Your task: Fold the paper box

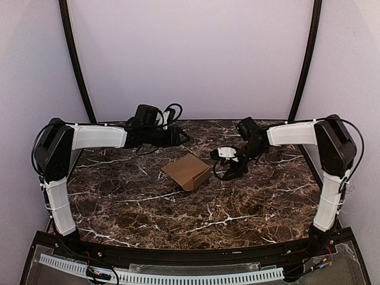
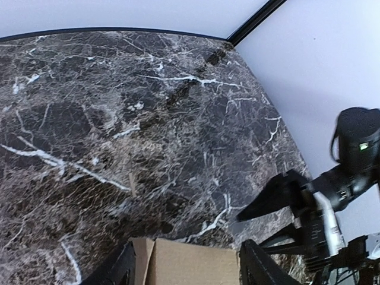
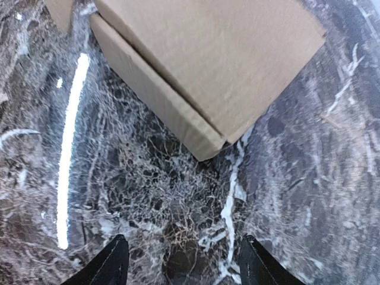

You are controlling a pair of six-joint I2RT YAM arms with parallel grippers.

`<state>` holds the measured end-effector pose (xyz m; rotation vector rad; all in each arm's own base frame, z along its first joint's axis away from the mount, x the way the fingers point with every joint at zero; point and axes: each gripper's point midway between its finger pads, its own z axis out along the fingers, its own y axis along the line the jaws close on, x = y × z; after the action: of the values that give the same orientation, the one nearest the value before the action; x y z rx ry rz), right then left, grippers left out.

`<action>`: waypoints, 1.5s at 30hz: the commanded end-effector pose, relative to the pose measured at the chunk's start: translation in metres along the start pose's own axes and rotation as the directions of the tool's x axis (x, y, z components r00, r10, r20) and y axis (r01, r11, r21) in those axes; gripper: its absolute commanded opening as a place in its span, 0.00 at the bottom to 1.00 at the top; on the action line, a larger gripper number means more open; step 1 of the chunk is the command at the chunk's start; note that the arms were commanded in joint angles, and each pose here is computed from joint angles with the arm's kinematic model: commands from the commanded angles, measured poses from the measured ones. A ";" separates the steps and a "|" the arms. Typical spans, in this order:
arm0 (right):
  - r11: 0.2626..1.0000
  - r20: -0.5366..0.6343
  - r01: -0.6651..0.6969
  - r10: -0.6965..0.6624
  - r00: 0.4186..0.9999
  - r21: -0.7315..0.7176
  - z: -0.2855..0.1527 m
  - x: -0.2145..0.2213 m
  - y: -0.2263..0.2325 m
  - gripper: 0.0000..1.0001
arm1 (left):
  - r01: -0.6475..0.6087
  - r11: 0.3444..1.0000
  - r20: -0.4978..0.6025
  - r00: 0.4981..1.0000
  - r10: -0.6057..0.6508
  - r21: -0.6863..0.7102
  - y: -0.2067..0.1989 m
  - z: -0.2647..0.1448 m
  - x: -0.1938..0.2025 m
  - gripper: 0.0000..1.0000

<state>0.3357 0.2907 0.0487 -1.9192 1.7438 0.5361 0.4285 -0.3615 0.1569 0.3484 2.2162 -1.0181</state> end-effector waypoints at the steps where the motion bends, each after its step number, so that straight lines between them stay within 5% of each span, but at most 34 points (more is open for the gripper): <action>1: 0.975 0.086 0.161 -0.176 0.981 0.151 -0.037 -0.060 -0.004 0.64 | -0.074 0.994 -0.107 0.992 0.065 -0.083 0.016 -0.019 0.036 0.61; 19: 0.945 -0.062 0.319 -0.315 0.947 0.076 0.039 -0.061 0.010 0.64 | -0.160 0.967 -0.333 0.939 0.088 -0.197 0.056 -0.012 0.122 0.55; 27: 0.959 -0.094 0.279 -0.275 0.957 0.041 0.055 -0.040 0.012 0.62 | -0.150 0.984 -0.256 0.959 0.121 -0.096 0.021 -0.016 0.091 0.56; 32: 0.987 0.021 0.157 -0.157 0.987 0.021 0.044 -0.045 -0.003 0.61 | -0.146 0.988 -0.119 0.983 0.140 -0.048 -0.007 -0.032 0.053 0.61; 45: 0.999 0.144 -0.021 0.027 0.989 -0.042 0.026 -0.050 -0.018 0.53 | 0.001 0.995 -0.094 0.995 -0.010 -0.095 0.026 -0.025 0.041 0.60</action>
<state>0.3619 0.3555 0.0756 -1.8655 1.5369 0.5791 0.3951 -0.3260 0.1259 0.3915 2.3579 -0.8628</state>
